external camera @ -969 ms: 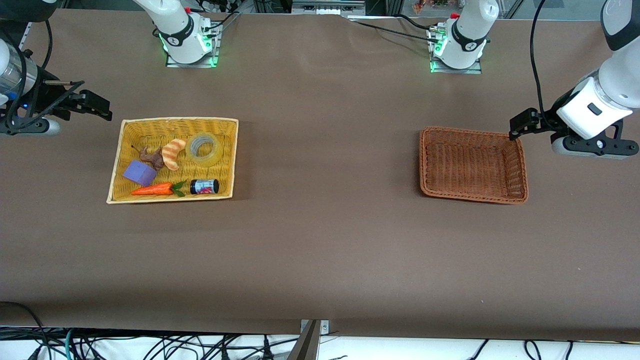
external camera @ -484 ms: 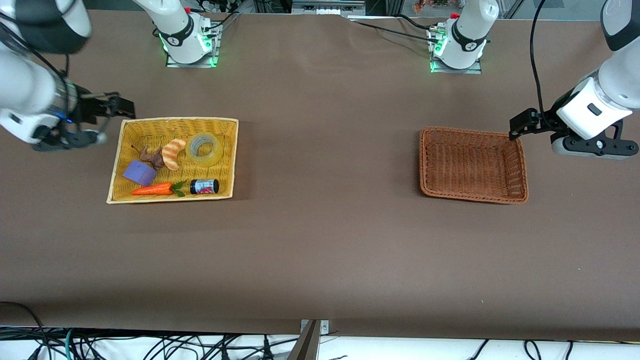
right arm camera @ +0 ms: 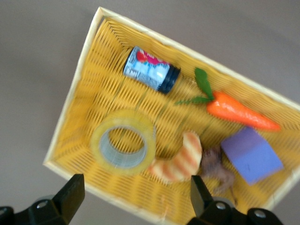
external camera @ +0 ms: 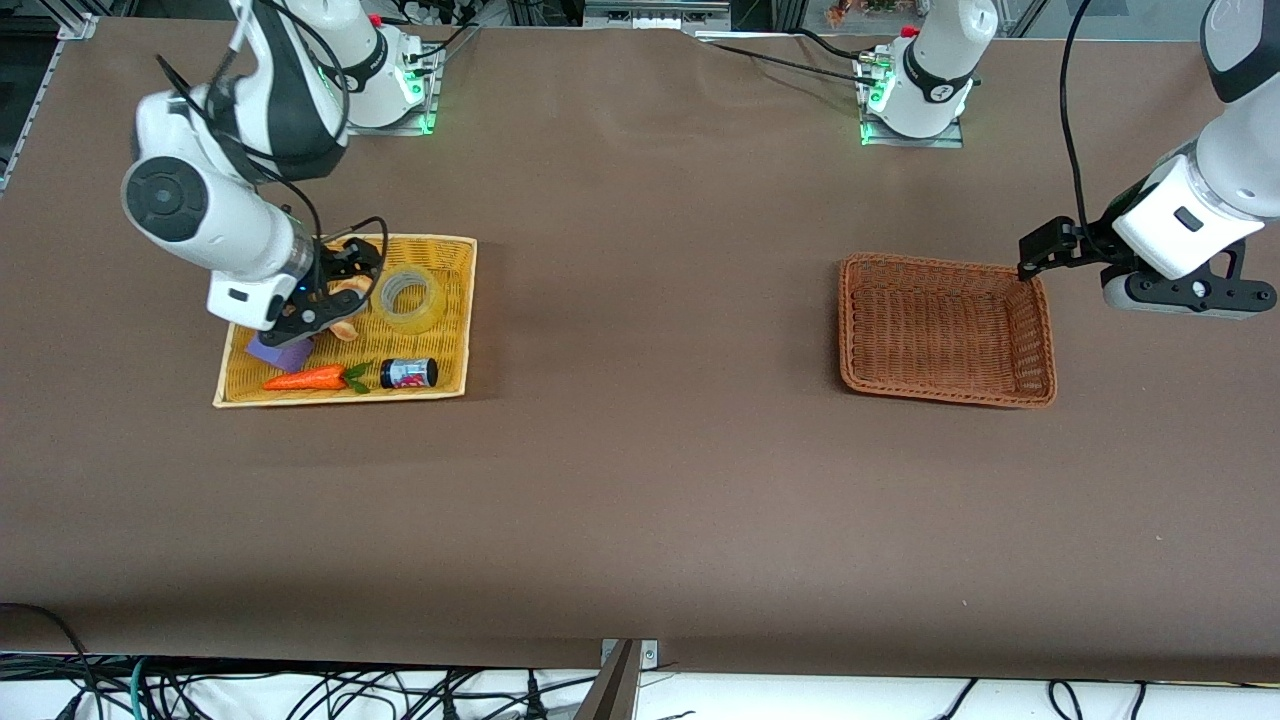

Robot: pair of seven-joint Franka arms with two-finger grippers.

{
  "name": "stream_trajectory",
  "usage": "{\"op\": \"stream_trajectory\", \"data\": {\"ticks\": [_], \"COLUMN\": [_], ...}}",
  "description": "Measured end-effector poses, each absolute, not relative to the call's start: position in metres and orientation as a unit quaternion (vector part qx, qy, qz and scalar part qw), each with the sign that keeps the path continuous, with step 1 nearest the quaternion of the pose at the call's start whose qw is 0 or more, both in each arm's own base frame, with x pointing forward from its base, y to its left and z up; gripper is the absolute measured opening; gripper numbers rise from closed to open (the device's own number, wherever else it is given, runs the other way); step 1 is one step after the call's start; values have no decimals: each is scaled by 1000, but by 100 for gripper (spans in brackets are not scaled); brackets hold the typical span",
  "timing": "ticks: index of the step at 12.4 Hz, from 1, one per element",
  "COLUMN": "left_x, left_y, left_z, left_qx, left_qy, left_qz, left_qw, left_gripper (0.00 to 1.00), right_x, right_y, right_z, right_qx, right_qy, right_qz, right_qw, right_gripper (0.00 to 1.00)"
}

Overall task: Transfer tape with both arms
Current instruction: 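Lower the right gripper onto the clear tape roll in the yellow basket, then grasp the tape roll with the right gripper and lift it out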

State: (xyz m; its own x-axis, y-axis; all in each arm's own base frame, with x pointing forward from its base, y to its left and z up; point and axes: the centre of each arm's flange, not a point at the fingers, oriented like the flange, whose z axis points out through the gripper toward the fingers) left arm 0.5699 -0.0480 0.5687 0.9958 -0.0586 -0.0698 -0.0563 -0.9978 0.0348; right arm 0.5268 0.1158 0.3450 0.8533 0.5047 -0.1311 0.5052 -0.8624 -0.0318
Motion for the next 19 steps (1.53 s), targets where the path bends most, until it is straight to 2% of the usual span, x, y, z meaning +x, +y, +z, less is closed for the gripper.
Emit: {"op": "stream_trajectory", "data": {"ticks": [3,9,10,12,15,19], "left_x": [570,570,570,570,570,571], "left_y": [-48,-46,-46,-46,-46,-45], "left_z": [569,569,569,569,568,568], "left_qx": [999,999,999,999,999,999], "left_qy": [-29,-27,-27,-27,-27,-26], "left_qz": [-35,-35,-35,-35,-36,-36], "left_qw": [16,16,16,16,16,16], "left_gripper": [100,100,100,100,100,100], "right_x": [498,480,479,480,483,495], "right_y": [107,101,100,99,99,101], "right_z": [281,203,198,198,205,239], "right_qx": [946,938,938,938,939,939], "right_qy": [321,347,346,345,345,344], "right_qz": [-36,-12,-16,-17,-9,-8], "right_qw": [6,5,4,4,6,8], "right_gripper": [100,98,87,58,22,22]}}
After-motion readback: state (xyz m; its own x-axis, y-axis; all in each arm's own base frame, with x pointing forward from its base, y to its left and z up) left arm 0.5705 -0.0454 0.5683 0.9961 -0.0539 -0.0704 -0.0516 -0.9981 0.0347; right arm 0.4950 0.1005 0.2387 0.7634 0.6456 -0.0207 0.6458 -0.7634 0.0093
